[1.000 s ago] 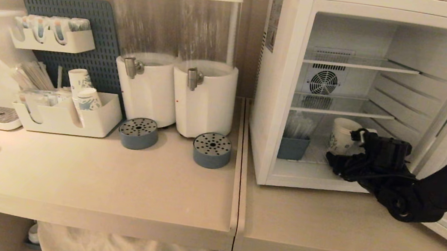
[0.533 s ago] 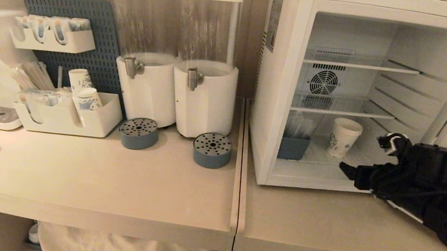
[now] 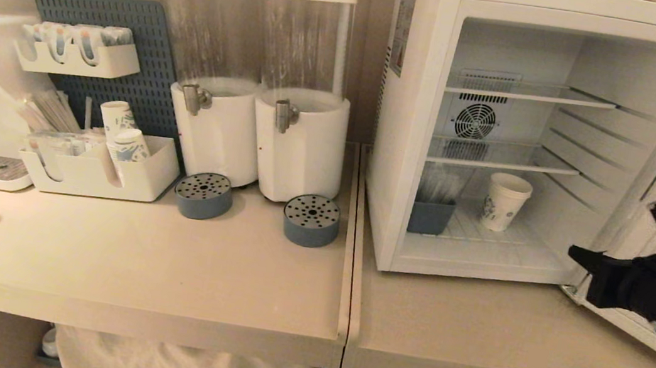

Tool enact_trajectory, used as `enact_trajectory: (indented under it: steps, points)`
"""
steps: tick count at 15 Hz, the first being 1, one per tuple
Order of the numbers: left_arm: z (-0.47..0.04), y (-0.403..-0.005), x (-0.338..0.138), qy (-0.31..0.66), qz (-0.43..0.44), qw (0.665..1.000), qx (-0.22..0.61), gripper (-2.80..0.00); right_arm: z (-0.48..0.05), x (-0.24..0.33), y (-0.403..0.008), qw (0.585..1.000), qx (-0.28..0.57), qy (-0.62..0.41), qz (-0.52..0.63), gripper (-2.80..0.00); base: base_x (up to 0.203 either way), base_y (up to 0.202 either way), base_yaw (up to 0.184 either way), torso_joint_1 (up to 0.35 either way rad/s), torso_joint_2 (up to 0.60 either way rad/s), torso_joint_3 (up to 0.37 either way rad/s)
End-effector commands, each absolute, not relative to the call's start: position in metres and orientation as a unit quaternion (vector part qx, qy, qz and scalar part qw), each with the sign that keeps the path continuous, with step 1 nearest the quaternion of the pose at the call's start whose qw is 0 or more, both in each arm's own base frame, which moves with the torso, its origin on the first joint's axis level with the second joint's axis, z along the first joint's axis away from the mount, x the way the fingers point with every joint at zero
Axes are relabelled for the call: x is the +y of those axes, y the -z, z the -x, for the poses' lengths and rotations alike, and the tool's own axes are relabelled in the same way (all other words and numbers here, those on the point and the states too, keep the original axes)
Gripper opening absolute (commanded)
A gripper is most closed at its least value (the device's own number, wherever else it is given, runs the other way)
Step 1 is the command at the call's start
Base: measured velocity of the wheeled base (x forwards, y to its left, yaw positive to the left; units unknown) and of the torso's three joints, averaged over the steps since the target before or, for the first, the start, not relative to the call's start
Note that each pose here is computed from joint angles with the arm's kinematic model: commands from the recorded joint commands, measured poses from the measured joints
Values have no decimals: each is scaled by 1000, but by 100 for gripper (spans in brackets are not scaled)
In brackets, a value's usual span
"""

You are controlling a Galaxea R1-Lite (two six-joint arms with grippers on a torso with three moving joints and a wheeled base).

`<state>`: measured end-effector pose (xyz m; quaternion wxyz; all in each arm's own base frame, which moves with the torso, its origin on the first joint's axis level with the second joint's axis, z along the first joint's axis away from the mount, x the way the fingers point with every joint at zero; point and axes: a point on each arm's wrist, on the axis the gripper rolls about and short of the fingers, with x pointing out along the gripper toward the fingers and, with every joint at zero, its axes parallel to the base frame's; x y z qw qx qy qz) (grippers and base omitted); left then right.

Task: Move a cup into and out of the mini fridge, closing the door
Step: Close the freezer door

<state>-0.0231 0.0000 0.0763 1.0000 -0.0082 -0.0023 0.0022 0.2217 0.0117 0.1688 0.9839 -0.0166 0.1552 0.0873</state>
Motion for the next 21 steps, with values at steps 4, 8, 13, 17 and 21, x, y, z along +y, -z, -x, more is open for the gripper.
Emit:
enact_trajectory:
  steps: [4,8,13,17,21]
  points:
    - [23,-76,0,-2,8,1000,-2,-280,-83,5,-210,986,90,-137,11,-280,0,0,0,0,0,0]
    - [23,-76,0,-2,8,1000,-2,-280,-8,8,-187,981,105,-165,10,-280,0,0,0,0,0,0]
    - [23,-76,0,-2,8,1000,-2,-280,27,2,-159,985,126,-114,-27,-280,0,0,0,0,0,0]
    - [23,-76,0,-2,8,1000,-2,-280,2,-1,-142,998,58,-6,-25,-280,0,0,0,0,0,0]
    - [23,-76,0,-2,8,1000,-2,-280,-4,-4,-132,996,31,84,-31,-280,0,0,0,0,0,0]
